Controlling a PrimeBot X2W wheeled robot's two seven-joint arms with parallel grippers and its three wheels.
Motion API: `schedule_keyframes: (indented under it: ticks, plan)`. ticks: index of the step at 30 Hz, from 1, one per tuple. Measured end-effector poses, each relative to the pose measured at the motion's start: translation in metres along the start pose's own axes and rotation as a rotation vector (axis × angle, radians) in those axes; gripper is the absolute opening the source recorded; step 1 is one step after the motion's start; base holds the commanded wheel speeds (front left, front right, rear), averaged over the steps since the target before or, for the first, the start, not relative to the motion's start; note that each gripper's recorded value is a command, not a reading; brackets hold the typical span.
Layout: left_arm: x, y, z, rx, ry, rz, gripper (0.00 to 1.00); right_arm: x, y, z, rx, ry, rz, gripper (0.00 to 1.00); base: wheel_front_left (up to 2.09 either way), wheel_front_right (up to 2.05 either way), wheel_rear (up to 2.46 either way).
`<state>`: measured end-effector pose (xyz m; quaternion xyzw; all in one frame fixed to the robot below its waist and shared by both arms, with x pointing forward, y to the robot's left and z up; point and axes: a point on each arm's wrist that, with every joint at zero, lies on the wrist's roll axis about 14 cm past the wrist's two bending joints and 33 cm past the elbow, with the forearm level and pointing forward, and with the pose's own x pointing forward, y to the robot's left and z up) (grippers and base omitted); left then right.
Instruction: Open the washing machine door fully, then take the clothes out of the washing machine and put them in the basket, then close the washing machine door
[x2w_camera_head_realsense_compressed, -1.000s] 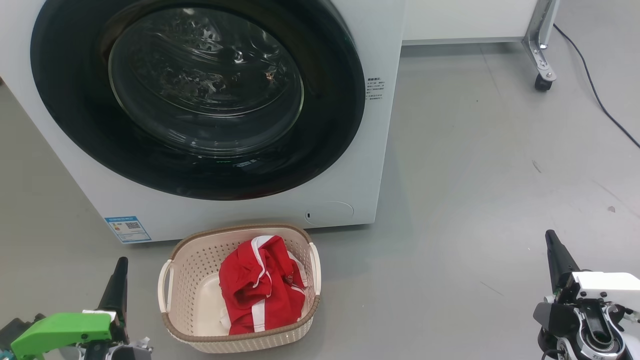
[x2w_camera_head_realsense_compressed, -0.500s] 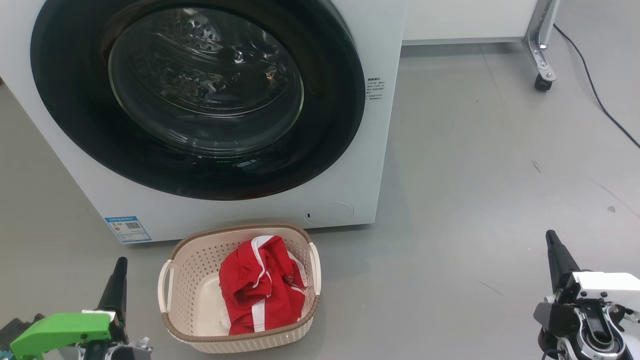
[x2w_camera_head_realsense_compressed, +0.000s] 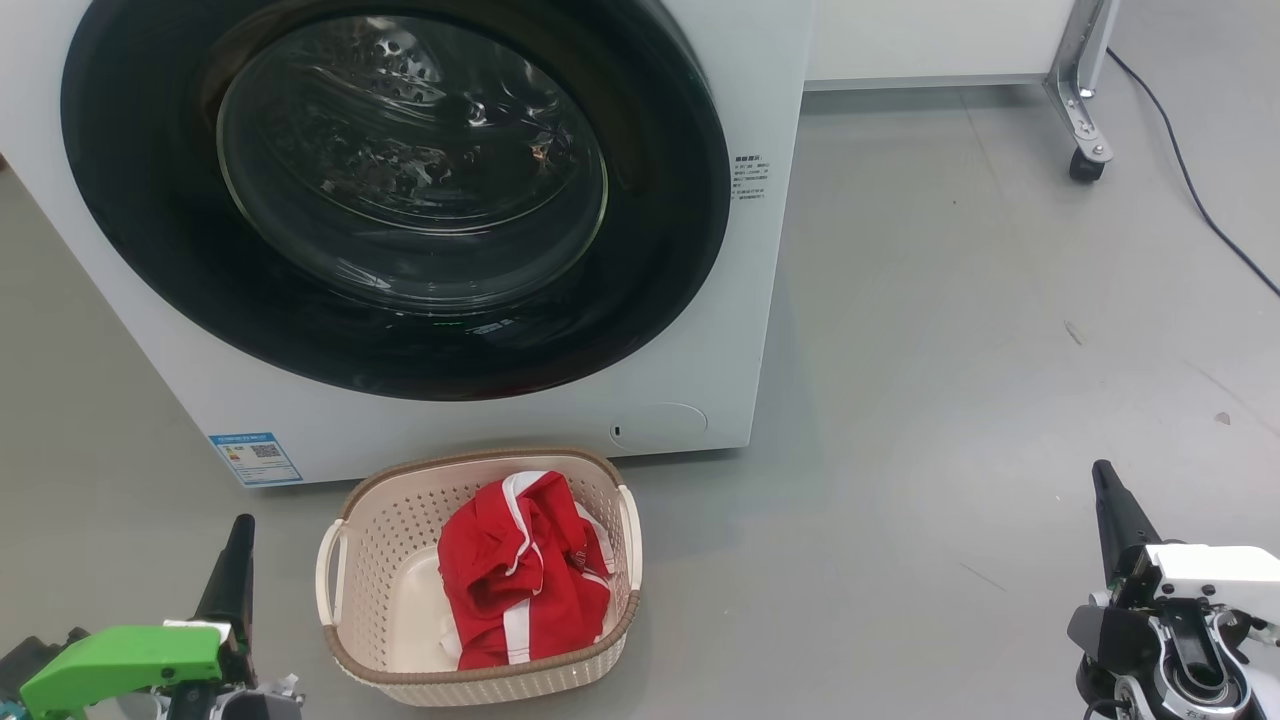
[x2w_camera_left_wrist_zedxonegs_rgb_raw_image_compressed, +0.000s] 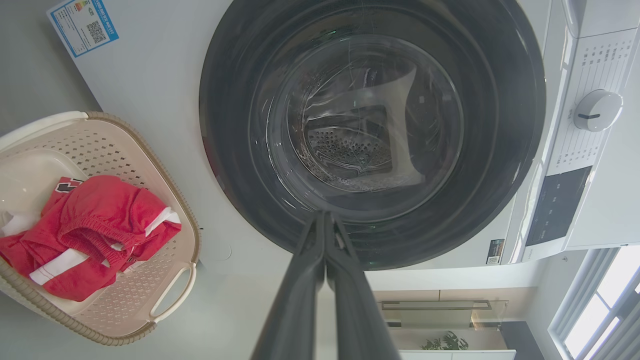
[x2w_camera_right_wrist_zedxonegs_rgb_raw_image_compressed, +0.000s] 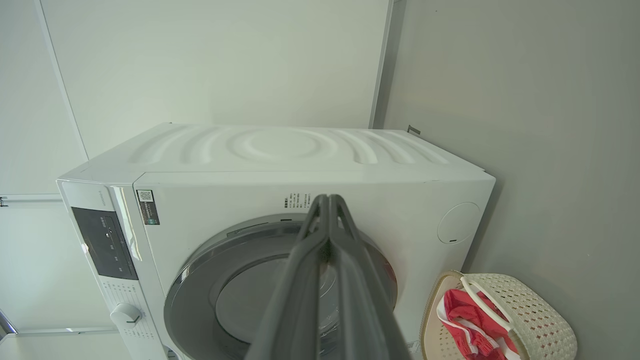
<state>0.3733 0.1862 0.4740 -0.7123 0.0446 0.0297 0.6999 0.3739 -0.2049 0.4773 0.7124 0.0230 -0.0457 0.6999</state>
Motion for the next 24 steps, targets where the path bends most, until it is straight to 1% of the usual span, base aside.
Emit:
schedule_keyframes:
  ticks: [24]
  plan:
    - [0.0000,-0.0002,0.0006,0.000,-0.002,-0.001,0.00,0.0000,-0.0004,0.0003,0.002,-0.001,-0.001,0.00,0.00,0.00,0.00]
